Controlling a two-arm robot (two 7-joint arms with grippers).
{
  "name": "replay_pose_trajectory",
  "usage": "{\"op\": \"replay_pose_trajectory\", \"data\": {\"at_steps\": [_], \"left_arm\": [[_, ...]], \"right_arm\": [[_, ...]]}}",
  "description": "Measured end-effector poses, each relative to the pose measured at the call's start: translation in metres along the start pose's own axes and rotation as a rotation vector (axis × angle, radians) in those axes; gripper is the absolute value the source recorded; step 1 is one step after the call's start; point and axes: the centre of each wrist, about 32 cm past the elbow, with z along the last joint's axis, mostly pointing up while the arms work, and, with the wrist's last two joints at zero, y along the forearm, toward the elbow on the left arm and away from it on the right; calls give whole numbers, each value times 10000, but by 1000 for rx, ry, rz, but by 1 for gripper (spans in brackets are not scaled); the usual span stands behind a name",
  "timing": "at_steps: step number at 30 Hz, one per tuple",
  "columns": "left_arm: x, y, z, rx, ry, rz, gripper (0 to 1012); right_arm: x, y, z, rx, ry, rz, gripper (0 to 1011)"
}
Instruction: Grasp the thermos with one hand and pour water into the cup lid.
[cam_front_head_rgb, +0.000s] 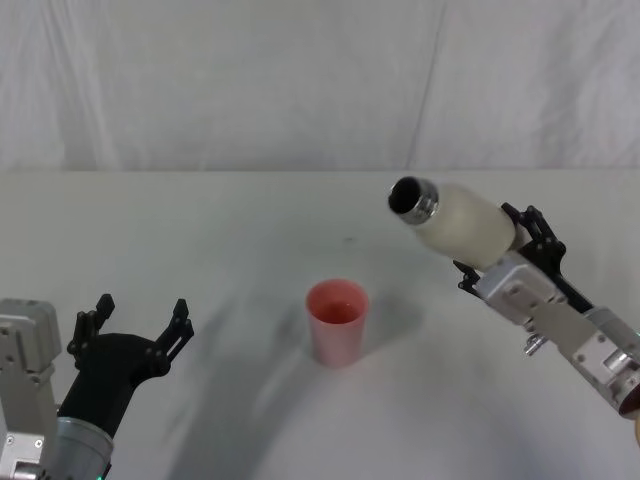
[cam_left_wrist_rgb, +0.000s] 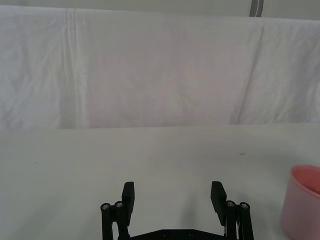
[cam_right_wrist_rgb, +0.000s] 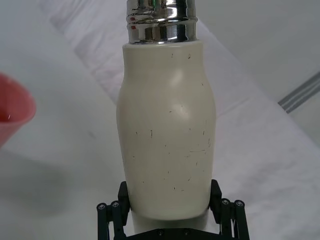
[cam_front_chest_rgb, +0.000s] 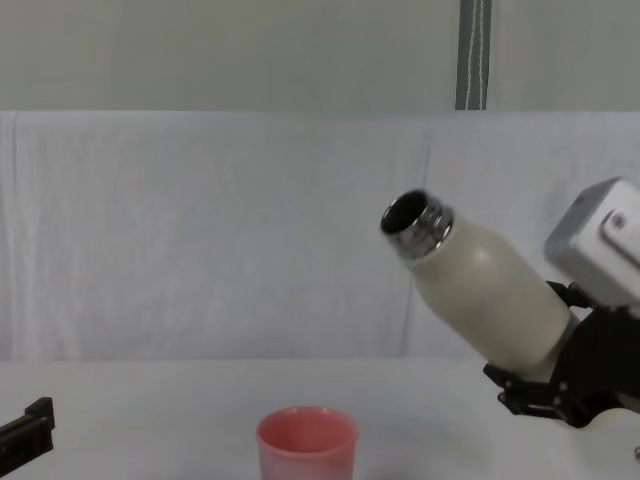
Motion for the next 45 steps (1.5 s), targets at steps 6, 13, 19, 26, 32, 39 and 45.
{"op": "replay_pose_trajectory", "data": {"at_steps": [6, 13, 19, 26, 32, 39, 45], "left_arm": [[0, 0, 0, 0, 0, 0, 1001], [0, 0, 0, 0, 0, 0, 1001], [0, 0, 0, 0, 0, 0, 1001], [0, 0, 0, 0, 0, 0, 1001], [0, 0, 0, 0, 0, 0, 1001], [0, 0, 0, 0, 0, 0, 1001], [0, 0, 0, 0, 0, 0, 1001]], "right_arm": [[26, -16, -37, 28, 141, -15, 957], [29, -34, -77, 50, 264, -26, 957], [12, -76, -96, 63, 346, -34, 957], [-1, -128, -96, 69, 403, -41, 957], [-15, -161, -93, 65, 433, -45, 957], [-26, -188, -90, 59, 454, -46, 957], [-32, -198, -84, 57, 480, -48, 957]]}}
